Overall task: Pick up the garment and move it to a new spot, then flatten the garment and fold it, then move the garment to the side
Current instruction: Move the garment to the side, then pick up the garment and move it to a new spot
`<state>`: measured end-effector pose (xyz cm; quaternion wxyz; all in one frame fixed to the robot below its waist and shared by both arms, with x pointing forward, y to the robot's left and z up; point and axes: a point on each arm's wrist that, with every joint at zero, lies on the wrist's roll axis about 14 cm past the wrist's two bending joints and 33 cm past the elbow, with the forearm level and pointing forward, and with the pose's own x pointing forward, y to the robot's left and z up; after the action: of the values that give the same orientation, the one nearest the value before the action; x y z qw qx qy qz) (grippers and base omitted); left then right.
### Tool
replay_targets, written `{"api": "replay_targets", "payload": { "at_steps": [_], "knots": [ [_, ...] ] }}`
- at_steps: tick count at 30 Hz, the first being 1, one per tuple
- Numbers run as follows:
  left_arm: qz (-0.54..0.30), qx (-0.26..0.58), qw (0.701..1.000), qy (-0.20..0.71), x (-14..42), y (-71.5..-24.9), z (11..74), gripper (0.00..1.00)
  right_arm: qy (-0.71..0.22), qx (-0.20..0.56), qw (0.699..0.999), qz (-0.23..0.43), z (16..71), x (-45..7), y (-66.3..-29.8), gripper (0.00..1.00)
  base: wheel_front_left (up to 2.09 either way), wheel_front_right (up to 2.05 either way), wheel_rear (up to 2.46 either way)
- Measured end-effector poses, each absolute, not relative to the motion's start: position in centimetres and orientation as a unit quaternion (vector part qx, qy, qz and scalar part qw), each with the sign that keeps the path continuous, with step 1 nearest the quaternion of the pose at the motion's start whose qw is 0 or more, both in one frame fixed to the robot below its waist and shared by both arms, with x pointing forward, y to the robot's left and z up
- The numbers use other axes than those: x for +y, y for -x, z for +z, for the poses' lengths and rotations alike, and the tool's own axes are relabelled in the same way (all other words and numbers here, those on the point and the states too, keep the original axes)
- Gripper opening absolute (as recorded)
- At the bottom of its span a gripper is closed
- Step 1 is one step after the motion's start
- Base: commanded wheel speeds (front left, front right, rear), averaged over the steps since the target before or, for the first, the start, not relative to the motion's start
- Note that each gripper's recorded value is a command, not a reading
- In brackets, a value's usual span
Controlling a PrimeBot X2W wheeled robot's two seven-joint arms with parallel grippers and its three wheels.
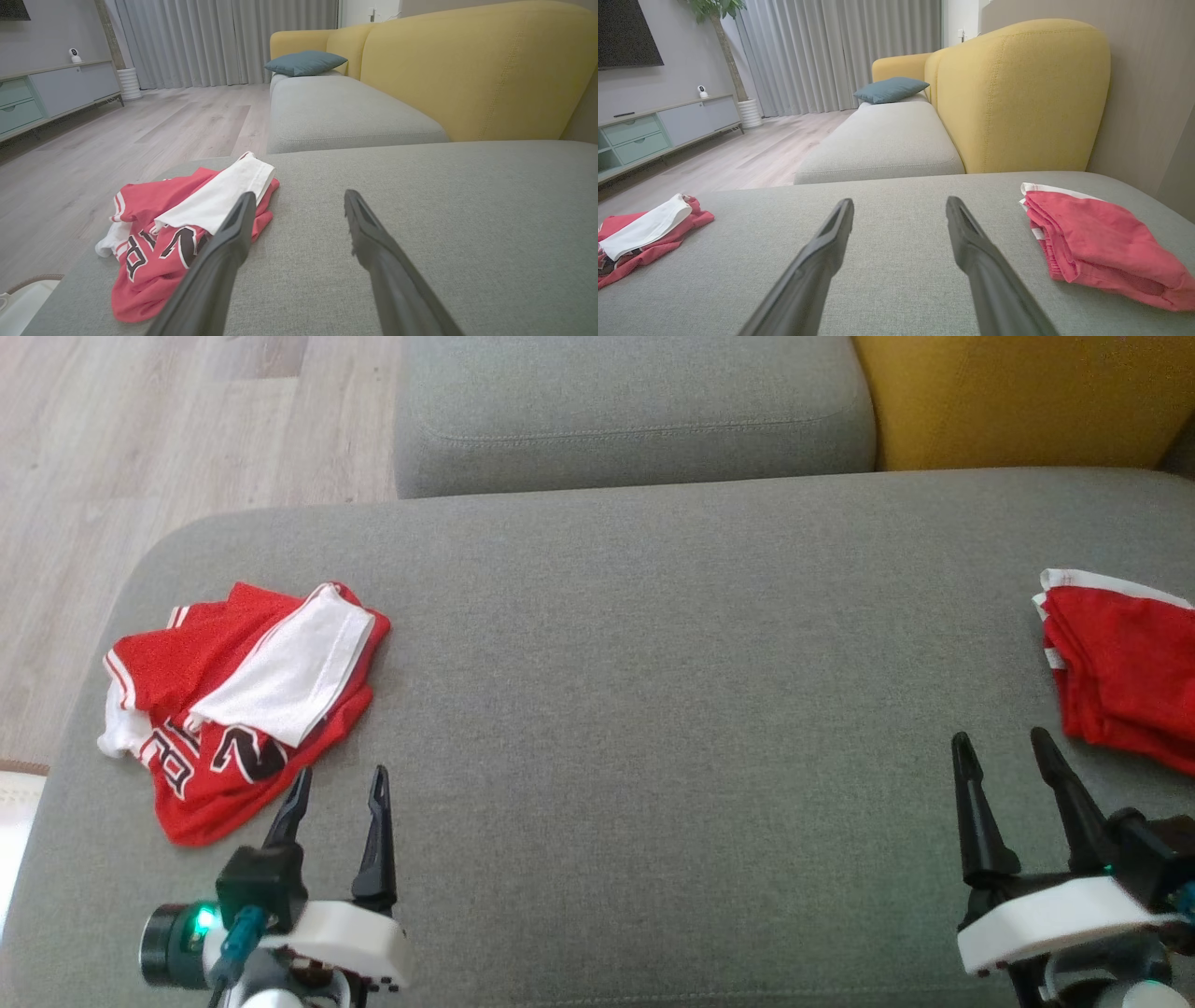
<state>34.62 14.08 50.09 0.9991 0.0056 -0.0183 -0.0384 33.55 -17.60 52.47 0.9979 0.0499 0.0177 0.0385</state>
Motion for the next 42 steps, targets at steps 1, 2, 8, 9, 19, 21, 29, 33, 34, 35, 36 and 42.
{"api": "replay_targets", "payload": {
  "at_steps": [1, 2, 8, 9, 19, 21, 29, 33, 34, 35, 36, 42],
  "knots": [
    [-0.039, -0.017, 0.999, -0.006, 14.1, -34.6, 50.1, 1.0, -0.05, 0.016, 0.998, 0.038, 52.6, -17.6, -33.5, 1.0, 0.0, 0.0, 0.0],
    [-0.039, -0.017, 0.999, -0.002, 14.1, -34.6, 50.1, 1.0, -0.05, 0.015, 0.998, 0.039, 52.7, -17.6, -33.4, 1.0, 0.0, 0.0, 0.0],
    [-0.038, -0.018, 0.999, -0.005, 14.1, -34.5, 50.2, 1.0, -0.05, 0.012, 0.998, 0.037, 52.9, -17.7, -33.2, 1.0, 0.0, 0.0, 0.0],
    [-0.039, -0.018, 0.999, -0.005, 14.0, -34.5, 50.2, 1.0, -0.05, 0.013, 0.998, 0.037, 52.8, -17.7, -33.1, 1.0, 0.0, 0.0, 0.0],
    [-0.039, -0.015, 0.999, -0.007, 14.1, -34.3, 50.0, 1.0, -0.051, 0.017, 0.998, 0.037, 52.6, -17.7, -33.1, 1.0, 0.0, 0.0, 0.0],
    [-0.038, -0.015, 0.999, -0.008, 14.2, -34.2, 50.0, 1.0, -0.051, 0.017, 0.998, 0.039, 52.6, -17.6, -33.2, 1.0, 0.0, 0.0, 0.0],
    [-0.012, -0.017, 1.0, -0.01, 15.9, -33.6, 50.1, 1.0, -0.048, 0.025, 0.996, 0.068, 52.4, -15.8, -34.4, 1.0, 0.0, 0.0, 0.0],
    [0.016, -0.028, 0.999, -0.011, 17.7, -33.4, 50.9, 1.0, -0.047, 0.025, 0.993, 0.103, 52.5, -13.6, -35.3, 1.0, 0.0, 0.0, 0.0],
    [0.025, -0.03, 0.999, -0.012, 18.2, -33.2, 51.0, 1.0, -0.047, 0.024, 0.992, 0.113, 52.6, -13.0, -35.6, 1.0, 0.0, 0.0, 0.0],
    [0.034, -0.03, 0.999, -0.012, 18.8, -33.0, 51.0, 1.0, -0.047, 0.024, 0.991, 0.123, 52.7, -12.3, -35.8, 1.0, 0.0, 0.0, 0.0],
    [0.042, -0.03, 0.999, -0.012, 19.3, -32.7, 51.0, 1.0, -0.047, 0.024, 0.99, 0.132, 52.7, -11.6, -36.1, 1.0, 0.0, 0.0, 0.0],
    [0.096, -0.031, 0.995, -0.015, 22.4, -30.8, 51.1, 1.0, -0.045, 0.026, 0.98, 0.194, 53.0, -7.5, -37.2, 1.0, 0.0, 0.0, 0.0]
  ]
}}
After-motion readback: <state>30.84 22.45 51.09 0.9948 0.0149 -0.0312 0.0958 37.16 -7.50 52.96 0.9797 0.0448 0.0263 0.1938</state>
